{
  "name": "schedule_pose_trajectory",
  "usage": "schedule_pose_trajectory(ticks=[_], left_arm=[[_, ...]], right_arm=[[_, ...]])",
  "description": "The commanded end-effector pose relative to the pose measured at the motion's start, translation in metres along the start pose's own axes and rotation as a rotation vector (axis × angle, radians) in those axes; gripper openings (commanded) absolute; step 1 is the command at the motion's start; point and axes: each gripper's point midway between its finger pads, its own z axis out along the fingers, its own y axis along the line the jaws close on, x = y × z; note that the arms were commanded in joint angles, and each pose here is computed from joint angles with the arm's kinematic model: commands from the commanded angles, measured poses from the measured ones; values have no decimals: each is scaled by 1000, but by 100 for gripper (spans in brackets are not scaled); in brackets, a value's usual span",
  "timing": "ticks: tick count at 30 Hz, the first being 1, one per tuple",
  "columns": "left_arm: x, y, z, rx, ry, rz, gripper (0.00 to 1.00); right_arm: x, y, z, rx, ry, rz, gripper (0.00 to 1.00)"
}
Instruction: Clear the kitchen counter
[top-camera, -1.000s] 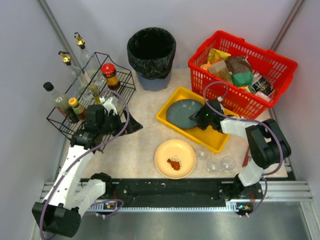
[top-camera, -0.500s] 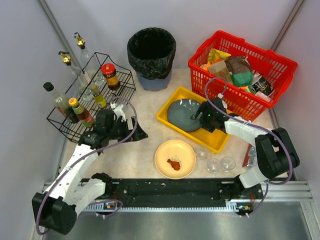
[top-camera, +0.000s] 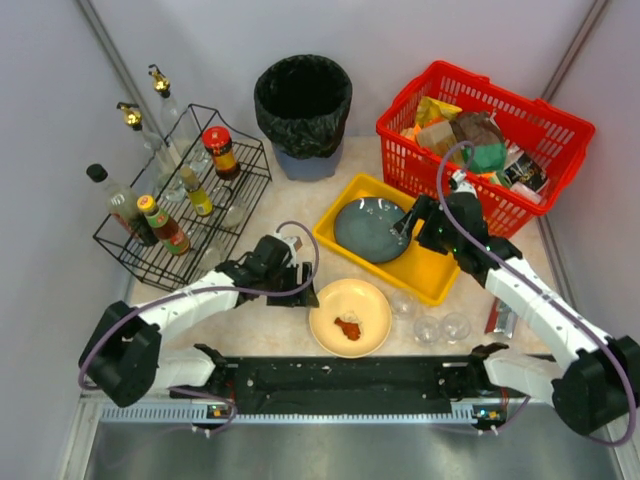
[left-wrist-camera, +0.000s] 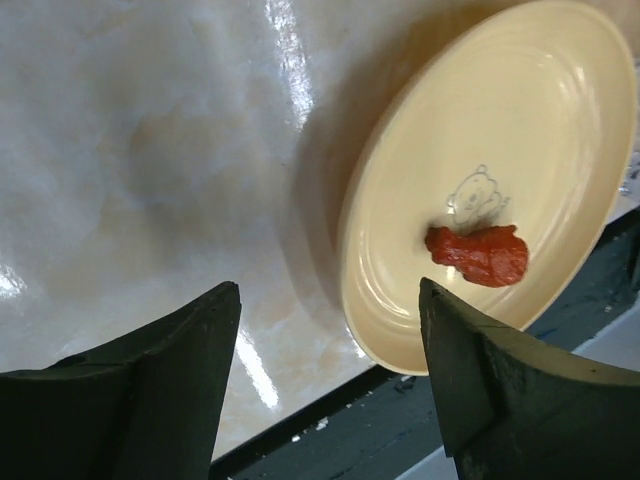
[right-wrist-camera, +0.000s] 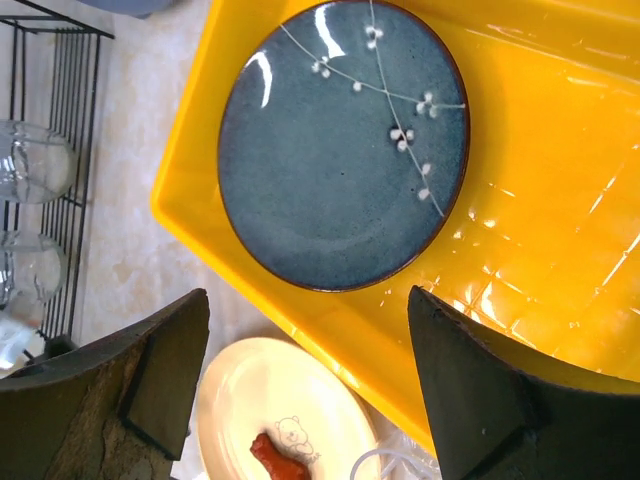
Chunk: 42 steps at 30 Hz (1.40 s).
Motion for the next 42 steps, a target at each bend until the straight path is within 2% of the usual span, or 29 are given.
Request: schedule_pose_trajectory(ticks=[1,6,15,18,20,28,33,42], left_arm=[[-13,-4,21,-7,-51,3,72],[-11,-4,40,-19,-11,23,58],[-1,-4,55,29,29,88,22],[-5,-1,54,4,17,101,7],[-10,0,49,-12,-9,113,0],[-46,-4,6,-103,-145,182,0],[-61,-7,-25,-164,-162,214,0],[-103,-54,-86,-79,-266,132,0]], right_arm=[[6,0,-20,-25,0,-51,78],[7,0,-27,-39,-4,-52,77],[15,13,-33,-113,41,-11,77],[16,15,-37,-130,40,-20,77],[18,17,-38,-144,52,-17,77],[25,26,-41,-199,103,-39,78],[31,41,-42,-279,165,-103,80],[37,80,-48,-480,226,-190,83]])
